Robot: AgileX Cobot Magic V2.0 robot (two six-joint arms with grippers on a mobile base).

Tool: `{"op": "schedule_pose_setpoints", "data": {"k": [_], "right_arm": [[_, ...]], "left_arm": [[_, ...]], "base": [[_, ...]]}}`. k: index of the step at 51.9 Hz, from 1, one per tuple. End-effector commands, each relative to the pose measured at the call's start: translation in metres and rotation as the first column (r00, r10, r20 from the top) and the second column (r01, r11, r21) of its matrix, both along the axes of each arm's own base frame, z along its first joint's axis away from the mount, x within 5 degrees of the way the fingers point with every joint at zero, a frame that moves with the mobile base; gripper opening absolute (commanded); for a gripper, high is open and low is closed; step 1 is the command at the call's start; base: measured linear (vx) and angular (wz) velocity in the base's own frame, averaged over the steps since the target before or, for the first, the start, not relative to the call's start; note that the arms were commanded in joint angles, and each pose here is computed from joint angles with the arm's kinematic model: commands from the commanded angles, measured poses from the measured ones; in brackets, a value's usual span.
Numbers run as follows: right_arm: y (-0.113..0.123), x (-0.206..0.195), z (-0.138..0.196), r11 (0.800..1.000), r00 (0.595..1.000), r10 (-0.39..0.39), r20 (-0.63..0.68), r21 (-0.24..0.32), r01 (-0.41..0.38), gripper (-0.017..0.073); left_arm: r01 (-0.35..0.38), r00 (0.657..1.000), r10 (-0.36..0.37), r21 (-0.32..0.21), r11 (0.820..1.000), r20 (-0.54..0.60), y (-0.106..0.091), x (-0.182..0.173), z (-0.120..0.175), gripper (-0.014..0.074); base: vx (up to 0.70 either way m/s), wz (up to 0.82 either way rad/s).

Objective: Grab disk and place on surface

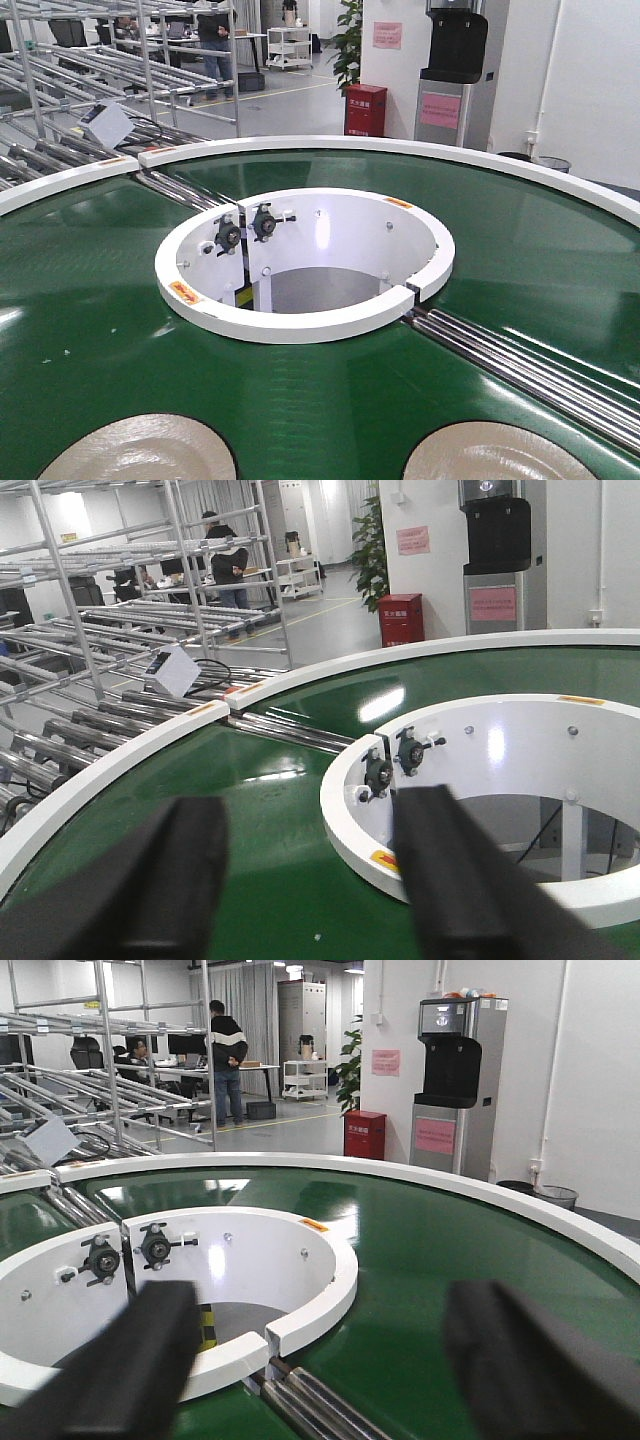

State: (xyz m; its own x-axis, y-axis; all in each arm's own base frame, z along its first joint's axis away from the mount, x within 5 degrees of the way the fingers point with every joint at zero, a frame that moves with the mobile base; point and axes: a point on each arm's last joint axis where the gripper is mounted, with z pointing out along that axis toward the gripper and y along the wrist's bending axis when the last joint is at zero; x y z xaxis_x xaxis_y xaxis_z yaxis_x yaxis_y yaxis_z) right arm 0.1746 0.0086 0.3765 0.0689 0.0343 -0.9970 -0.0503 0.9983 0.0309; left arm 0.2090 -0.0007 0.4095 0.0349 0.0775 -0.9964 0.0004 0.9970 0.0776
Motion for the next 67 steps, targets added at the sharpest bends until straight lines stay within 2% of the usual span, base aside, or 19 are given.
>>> {"op": "schedule_pose_setpoints", "data": {"k": [1, 8, 13, 19, 24, 29, 31, 33, 36, 39, 41, 43, 45, 47, 50, 54, 56, 61, 67], "right_arm": [[-0.001, -0.006, 0.023, 1.000, 0.990, -0.006, 0.142, -0.012, 0.008, 0.0730], [-0.001, -0.005, 0.022, 1.000, 0.990, -0.006, 0.141, -0.011, 0.008, 0.0722], [-0.001, -0.005, 0.022, 0.999, 0.992, -0.004, 0.129, 0.042, -0.002, 0.0703], [-0.001, 0.001, 0.024, 0.998, 0.999, 0.003, -0.047, 0.070, 0.000, 0.0643], [0.001, 0.018, 0.029, 0.998, 0.975, 0.009, -0.222, 0.062, 0.005, 0.0575], [0.006, 0.048, 0.031, 0.994, 0.928, 0.054, -0.369, 0.105, -0.016, 0.0505], [0.011, 0.059, 0.029, 0.990, 0.904, 0.092, -0.418, 0.132, -0.040, 0.0482], [0.017, 0.072, 0.026, 0.983, 0.863, 0.157, -0.480, 0.160, -0.090, 0.0460], [0.029, 0.089, 0.021, 0.960, 0.805, 0.270, -0.529, 0.211, -0.183, 0.0439], [0.044, 0.106, 0.013, 0.906, 0.700, 0.422, -0.577, 0.294, -0.304, 0.0423], [0.053, 0.116, 0.005, 0.852, 0.617, 0.523, -0.588, 0.370, -0.369, 0.0416], [0.060, 0.125, 0.003, 0.804, 0.557, 0.595, -0.579, 0.429, -0.412, 0.0411], [0.065, 0.135, -0.004, 0.766, 0.490, 0.643, -0.588, 0.475, -0.434, 0.0410], [0.067, 0.144, -0.012, 0.747, 0.435, 0.663, -0.609, 0.499, -0.440, 0.0410], [0.065, 0.154, -0.021, 0.750, 0.387, 0.655, -0.649, 0.495, -0.439, 0.0410], [0.048, 0.166, -0.031, 0.771, 0.342, 0.629, -0.698, 0.505, -0.387, 0.0410], [0.034, 0.170, -0.033, 0.788, 0.341, 0.611, -0.714, 0.507, -0.350, 0.0410], [0.000, 0.172, -0.035, 0.808, 0.369, 0.589, -0.719, 0.541, -0.234, 0.0410], [-0.033, 0.170, -0.029, 0.794, 0.437, 0.588, -0.681, 0.589, -0.151, 0.0410]], "left_arm": [[-0.005, 0.991, 0.006, -0.004, 1.000, 0.134, 0.000, -0.006, 0.022, 0.0646], [-0.002, 0.991, 0.005, -0.022, 1.000, 0.134, 0.000, -0.006, 0.022, 0.0666], [0.011, 0.995, -0.002, -0.088, 0.996, 0.104, -0.001, -0.005, 0.020, 0.0646], [0.025, 0.996, -0.032, -0.088, 0.996, -0.084, -0.004, 0.000, 0.013, 0.0598], [0.045, 0.954, -0.065, -0.073, 0.996, -0.291, -0.007, 0.018, 0.006, 0.0554], [0.116, 0.876, -0.165, -0.135, 0.984, -0.453, -0.016, 0.041, -0.003, 0.0524], [0.164, 0.837, -0.232, -0.176, 0.971, -0.496, -0.023, 0.052, -0.008, 0.0519], [0.237, 0.779, -0.328, -0.233, 0.943, -0.535, -0.032, 0.066, -0.016, 0.0516], [0.346, 0.690, -0.481, -0.336, 0.876, -0.541, -0.046, 0.079, -0.025, 0.0516], [0.400, 0.622, -0.590, -0.439, 0.805, -0.515, -0.055, 0.093, -0.034, 0.0516], [0.432, 0.564, -0.654, -0.494, 0.755, -0.505, -0.061, 0.102, -0.044, 0.0516], [0.436, 0.533, -0.686, -0.534, 0.724, -0.495, -0.064, 0.107, -0.050, 0.0516], [0.423, 0.506, -0.703, -0.566, 0.708, -0.500, -0.066, 0.113, -0.059, 0.0516], [0.399, 0.498, -0.696, -0.576, 0.713, -0.517, -0.062, 0.118, -0.067, 0.0516], [0.346, 0.493, -0.673, -0.586, 0.733, -0.552, -0.053, 0.125, -0.078, 0.0516], [0.247, 0.510, -0.597, -0.559, 0.791, -0.620, -0.026, 0.132, -0.091, 0.0516], [0.192, 0.522, -0.548, -0.536, 0.822, -0.654, -0.009, 0.133, -0.097, 0.0516], [0.067, 0.500, -0.416, -0.445, 0.893, -0.760, 0.032, 0.131, -0.113, 0.0516], [0.001, 0.441, -0.374, -0.417, 0.909, -0.816, 0.062, 0.129, -0.131, 0.0515]], "base": [[0.00, 0.00], [0.00, 0.00], [0.00, 0.00], [0.00, 0.00], [0.00, 0.00], [0.00, 0.00], [0.00, 0.00], [0.00, 0.00], [0.00, 0.00], [0.00, 0.00], [0.00, 0.00], [0.00, 0.00], [0.00, 0.00], [0.00, 0.00], [0.00, 0.00], [0.00, 0.00], [0.00, 0.00], [0.00, 0.00], [0.00, 0.00]]}}
